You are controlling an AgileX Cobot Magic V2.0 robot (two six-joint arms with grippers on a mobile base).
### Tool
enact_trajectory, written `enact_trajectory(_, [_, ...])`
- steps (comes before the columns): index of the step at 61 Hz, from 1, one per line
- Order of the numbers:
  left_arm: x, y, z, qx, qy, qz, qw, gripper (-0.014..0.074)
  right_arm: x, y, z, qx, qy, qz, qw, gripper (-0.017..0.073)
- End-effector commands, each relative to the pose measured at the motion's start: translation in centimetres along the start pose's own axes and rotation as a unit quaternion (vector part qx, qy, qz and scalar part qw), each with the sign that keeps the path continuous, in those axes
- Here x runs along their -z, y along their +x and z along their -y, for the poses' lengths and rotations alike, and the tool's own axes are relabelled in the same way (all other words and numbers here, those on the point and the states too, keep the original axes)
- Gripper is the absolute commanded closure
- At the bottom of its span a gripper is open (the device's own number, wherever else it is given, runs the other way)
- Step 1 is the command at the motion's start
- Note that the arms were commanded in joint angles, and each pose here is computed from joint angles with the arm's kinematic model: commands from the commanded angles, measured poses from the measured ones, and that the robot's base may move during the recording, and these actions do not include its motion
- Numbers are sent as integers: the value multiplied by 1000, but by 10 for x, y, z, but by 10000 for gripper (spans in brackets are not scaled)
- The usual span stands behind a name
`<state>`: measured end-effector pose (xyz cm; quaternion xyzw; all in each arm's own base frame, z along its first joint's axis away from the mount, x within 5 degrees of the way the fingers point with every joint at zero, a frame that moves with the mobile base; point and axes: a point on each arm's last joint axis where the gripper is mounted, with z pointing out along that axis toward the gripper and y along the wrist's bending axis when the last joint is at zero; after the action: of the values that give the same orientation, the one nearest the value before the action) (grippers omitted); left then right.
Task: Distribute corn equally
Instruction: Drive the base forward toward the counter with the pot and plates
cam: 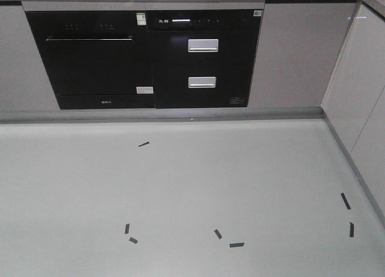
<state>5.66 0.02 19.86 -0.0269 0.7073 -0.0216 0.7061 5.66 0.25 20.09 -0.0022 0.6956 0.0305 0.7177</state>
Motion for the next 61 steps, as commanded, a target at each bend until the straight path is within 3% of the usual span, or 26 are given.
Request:
enact_trajectory(1, [3,-15,1,4,4,56,998,600,0,-1,0,11,-1,33,999,561])
enact_trajectory(61, [3,-15,1,4,4,56,998,600,0,-1,0,11,-1,32,999,561])
